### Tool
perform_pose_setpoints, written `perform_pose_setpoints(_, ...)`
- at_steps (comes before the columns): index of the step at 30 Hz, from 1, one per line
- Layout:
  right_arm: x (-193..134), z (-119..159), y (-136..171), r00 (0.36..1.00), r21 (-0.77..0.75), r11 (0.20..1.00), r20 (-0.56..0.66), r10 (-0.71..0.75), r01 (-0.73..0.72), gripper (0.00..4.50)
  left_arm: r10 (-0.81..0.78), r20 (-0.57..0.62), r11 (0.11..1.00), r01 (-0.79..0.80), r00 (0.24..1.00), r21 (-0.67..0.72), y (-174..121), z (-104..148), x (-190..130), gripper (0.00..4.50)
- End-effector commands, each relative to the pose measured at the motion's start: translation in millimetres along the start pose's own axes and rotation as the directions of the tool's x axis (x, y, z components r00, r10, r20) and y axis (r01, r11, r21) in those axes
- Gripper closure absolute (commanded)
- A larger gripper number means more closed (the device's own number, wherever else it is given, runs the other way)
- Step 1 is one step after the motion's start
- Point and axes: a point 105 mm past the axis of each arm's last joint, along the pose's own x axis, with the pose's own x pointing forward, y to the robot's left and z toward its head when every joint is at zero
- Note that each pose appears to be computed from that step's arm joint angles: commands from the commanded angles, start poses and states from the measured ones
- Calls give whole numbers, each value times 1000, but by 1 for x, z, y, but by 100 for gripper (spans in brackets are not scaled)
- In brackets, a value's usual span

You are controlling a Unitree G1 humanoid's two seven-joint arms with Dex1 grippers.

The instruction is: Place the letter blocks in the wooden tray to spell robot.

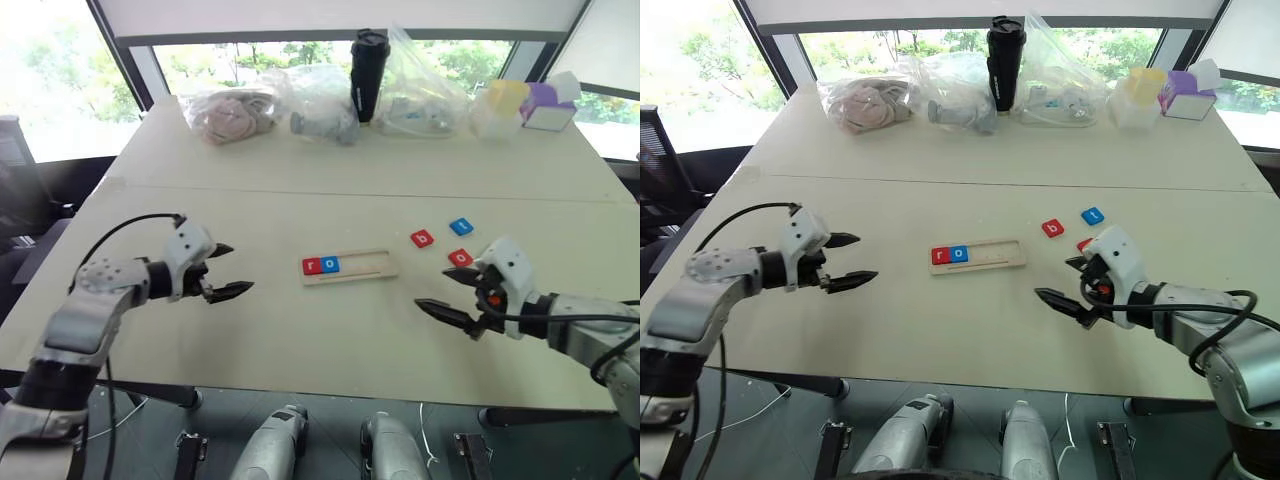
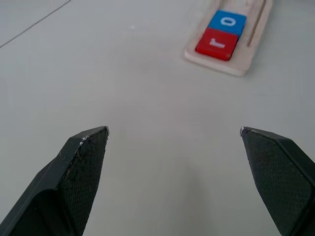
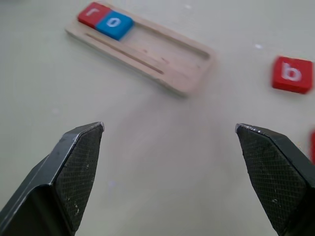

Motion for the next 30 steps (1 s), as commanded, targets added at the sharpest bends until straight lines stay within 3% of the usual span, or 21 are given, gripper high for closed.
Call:
perform_pose_setpoints(1,3,6,10,999,-17,1000,35,-5,6,5,-79,12,994,78,997,74,1,11,18,0)
perform_pose_setpoints(11,-2,-2,17,995,11,997,55,-79,78,5,-297,10,942,292,955,164,-15,19,74,0)
perform_pose_setpoints(22,-4,-5,18,992,25,993,58,-116,115,5,-337,-5,927,333,941,175,-26,11,115,0)
perform_pose_setpoints(26,-6,-6,16,990,24,992,57,-126,124,0,-360,-13,915,356,933,190,-30,7,116,125)
perform_pose_setpoints(30,-5,-6,14,990,22,992,58,-129,128,0,-351,-1,919,344,937,194,-27,10,117,136)
